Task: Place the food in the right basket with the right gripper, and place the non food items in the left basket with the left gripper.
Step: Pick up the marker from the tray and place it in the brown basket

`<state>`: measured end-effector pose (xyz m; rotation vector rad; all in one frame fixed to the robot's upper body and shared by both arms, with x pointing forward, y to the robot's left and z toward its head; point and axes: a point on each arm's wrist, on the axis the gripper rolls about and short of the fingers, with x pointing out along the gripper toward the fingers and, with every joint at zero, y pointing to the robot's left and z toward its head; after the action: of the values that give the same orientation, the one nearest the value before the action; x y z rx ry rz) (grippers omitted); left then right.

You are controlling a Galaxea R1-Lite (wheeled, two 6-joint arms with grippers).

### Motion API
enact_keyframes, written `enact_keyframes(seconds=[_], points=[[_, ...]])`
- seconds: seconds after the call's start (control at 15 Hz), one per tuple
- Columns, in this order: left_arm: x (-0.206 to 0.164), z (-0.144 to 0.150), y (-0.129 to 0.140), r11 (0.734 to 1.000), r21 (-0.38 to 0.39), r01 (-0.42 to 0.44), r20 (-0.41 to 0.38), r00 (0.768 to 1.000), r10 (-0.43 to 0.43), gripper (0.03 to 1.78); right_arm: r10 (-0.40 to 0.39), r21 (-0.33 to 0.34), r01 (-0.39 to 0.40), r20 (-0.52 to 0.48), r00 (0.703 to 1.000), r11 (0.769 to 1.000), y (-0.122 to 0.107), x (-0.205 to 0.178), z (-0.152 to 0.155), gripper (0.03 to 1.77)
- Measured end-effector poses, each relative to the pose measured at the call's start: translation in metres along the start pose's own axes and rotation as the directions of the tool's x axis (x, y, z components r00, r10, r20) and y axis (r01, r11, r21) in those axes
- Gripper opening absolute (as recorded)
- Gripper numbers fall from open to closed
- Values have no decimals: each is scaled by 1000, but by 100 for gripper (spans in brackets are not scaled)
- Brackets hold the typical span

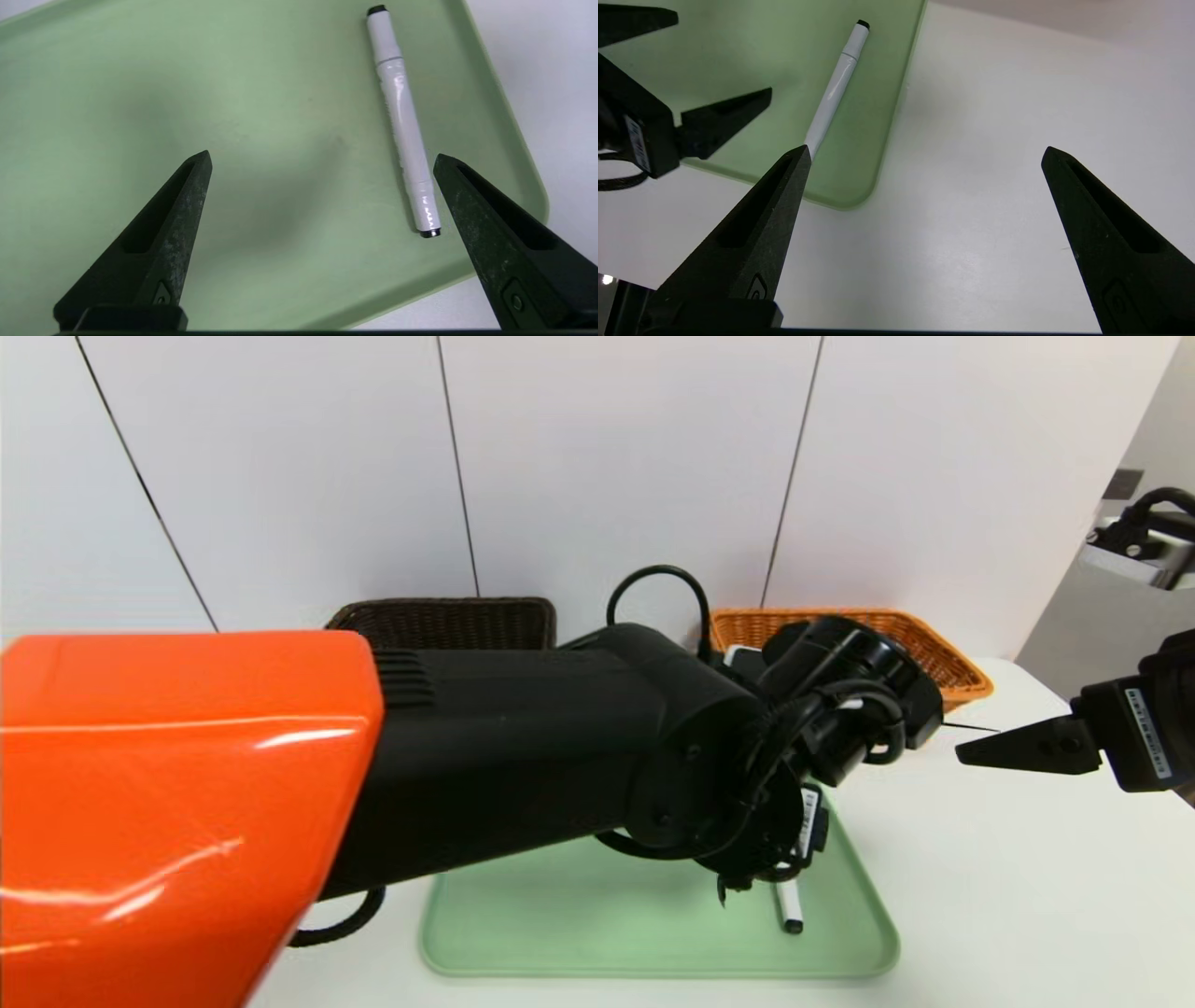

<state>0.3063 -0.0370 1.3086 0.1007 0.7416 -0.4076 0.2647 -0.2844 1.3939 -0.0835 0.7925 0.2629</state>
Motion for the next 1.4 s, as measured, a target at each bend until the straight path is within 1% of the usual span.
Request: enact_keyframes(seconds=[0.2, 0.4, 0.8, 1.13, 1.4], points=[[13, -9, -12, 1000, 15, 12, -4, 1000, -12, 169, -4, 5, 4, 0, 1000, 1000, -1, 0, 0, 171], [24, -14, -17, 1000, 21, 13, -7, 1000, -13, 169, -4, 12, 4, -6, 1000, 1000, -1, 2, 0, 171], [39, -22, -31, 997, 71, 38, 18, 999, -39, 169, -3, 17, 3, -16, 1000, 1000, -2, 5, 0, 171], [60, -36, -37, 996, 88, 23, -8, 1000, -23, 169, -10, 28, 11, -27, 1000, 1000, -4, 6, -2, 171], [67, -40, -38, 996, 92, 16, -17, 1000, -14, 169, -13, 32, 14, -32, 999, 999, -5, 7, -3, 171]])
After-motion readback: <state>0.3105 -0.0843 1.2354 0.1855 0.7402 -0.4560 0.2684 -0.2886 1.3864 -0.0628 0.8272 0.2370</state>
